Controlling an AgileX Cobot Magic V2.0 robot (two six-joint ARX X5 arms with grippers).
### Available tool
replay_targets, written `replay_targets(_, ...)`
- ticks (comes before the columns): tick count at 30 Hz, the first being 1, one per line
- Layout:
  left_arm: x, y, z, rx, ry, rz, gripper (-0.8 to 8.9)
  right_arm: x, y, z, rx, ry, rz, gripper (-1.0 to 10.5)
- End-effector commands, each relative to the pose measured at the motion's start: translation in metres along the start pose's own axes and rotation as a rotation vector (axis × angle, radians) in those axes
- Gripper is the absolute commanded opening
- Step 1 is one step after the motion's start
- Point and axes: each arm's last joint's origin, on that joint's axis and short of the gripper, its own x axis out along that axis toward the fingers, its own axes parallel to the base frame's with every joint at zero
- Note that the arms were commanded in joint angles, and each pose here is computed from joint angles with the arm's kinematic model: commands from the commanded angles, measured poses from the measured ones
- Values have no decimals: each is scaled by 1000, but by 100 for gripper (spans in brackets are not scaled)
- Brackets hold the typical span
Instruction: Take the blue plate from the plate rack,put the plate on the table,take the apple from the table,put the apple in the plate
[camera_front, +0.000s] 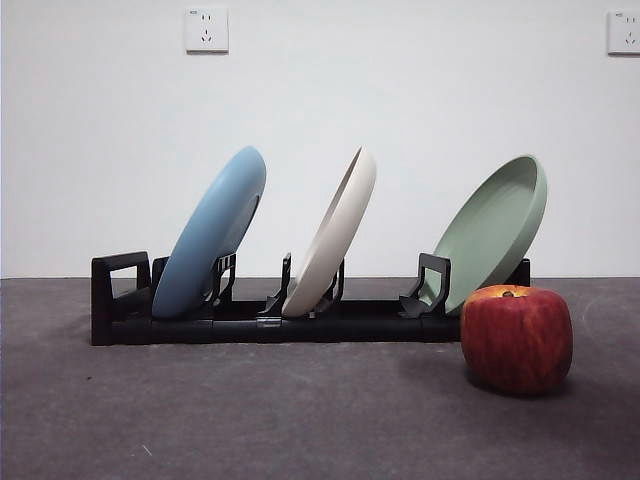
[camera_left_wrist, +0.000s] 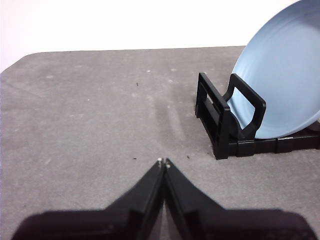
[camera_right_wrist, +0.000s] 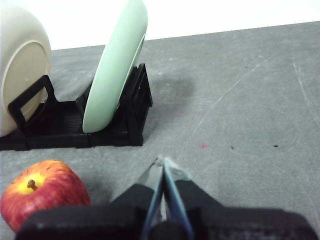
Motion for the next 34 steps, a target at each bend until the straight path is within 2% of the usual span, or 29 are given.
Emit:
replay_targets(1,1,0,-3,-11,10,1,-1,1,-1,-5,8,18,-5,1)
replay_targets(10,1,0,-4,-14,10,-8,-1,1,-1,-4,9,18,-4,1)
replay_targets(11,1,0,-3,-15,9,-11,-1,1,-1,-4,31,17,-4,1)
replay_targets(13,1,-1,-3,-43,4,-32,-2,1,0,-3,163,14,-2,-1)
replay_targets(15,1,-3,3,-129,-50,-97,-8,-2,1,4,246,-6,7,-9)
replay_targets(16,0,-3,6,-185,-80,-121,-8,-3,1,9,252,-21,10,-11)
replay_targets(18,-1,-3,14,-307,-107,-140,-7,-9,3,26,254,-60,17,-11)
replay_targets(19,-2,-3,17,-327,-108,-143,-7,-11,4,34,252,-74,20,-11)
replay_targets(23,-5,-5,48,-326,-102,-169,-7,-14,8,78,252,-71,20,-11)
replay_targets(27,0,-5,86,-325,-75,-176,-7,-4,10,116,245,-3,17,-11)
replay_targets(29,6,-7,105,-315,-50,-216,-7,4,12,130,207,37,53,-11)
replay_targets(34,31,-13,149,-270,58,-360,-8,29,16,155,173,174,149,-10)
